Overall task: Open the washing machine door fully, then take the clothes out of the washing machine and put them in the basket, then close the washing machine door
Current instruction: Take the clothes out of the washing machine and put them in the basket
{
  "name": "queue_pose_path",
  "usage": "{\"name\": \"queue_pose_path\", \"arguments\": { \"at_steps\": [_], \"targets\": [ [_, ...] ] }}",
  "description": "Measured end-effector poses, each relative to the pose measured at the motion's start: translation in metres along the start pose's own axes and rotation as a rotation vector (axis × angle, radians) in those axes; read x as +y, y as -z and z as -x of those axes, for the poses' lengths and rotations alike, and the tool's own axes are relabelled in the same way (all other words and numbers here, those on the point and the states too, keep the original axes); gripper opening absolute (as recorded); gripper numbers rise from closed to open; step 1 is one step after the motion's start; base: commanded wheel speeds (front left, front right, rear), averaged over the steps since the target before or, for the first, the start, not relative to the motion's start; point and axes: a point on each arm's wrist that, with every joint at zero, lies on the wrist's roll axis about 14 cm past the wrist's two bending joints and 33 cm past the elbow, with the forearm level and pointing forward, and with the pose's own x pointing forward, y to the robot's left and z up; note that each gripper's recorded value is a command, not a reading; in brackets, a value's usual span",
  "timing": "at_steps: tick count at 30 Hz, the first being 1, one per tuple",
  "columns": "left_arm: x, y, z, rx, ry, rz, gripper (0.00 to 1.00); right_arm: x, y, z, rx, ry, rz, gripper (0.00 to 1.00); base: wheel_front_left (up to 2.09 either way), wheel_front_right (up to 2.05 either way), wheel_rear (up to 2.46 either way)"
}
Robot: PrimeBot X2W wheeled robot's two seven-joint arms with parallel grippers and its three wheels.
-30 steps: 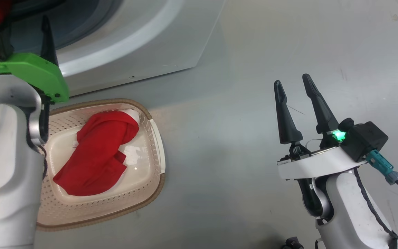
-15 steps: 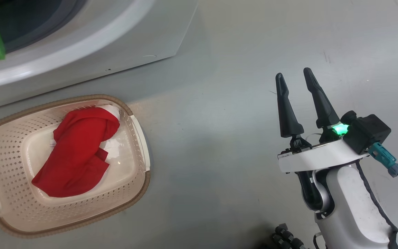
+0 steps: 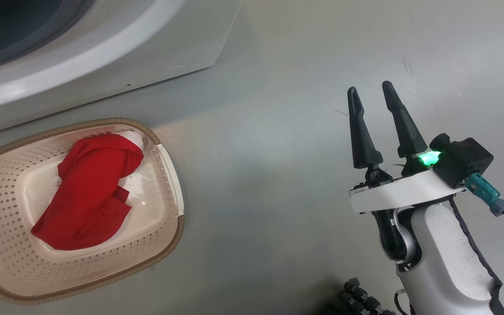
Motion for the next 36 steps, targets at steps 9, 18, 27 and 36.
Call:
{"name": "queue_pose_path", "arguments": {
  "at_steps": [9,18,27,36],
  "targets": [
    [0.004,0.009,-0.005,0.060,-0.010,0.009,0.18,-0.002,0.000,-0.005,-0.002,0.003,-0.002,1.00,0.00,0.00,0.00],
    [0.006,0.008,-0.006,0.059,-0.012,0.010,0.00,-0.002,0.000,-0.010,-0.007,-0.001,0.000,1.00,0.00,0.00,0.00],
    [0.002,-0.006,-0.003,-0.029,-0.005,0.055,0.00,-0.003,-0.003,-0.014,-0.018,-0.003,0.005,1.00,0.00,0.00,0.00],
    [0.001,-0.029,0.014,-0.190,0.002,0.128,0.00,0.000,-0.007,-0.016,-0.025,-0.017,0.024,1.00,0.00,0.00,0.00]
  ]
}}
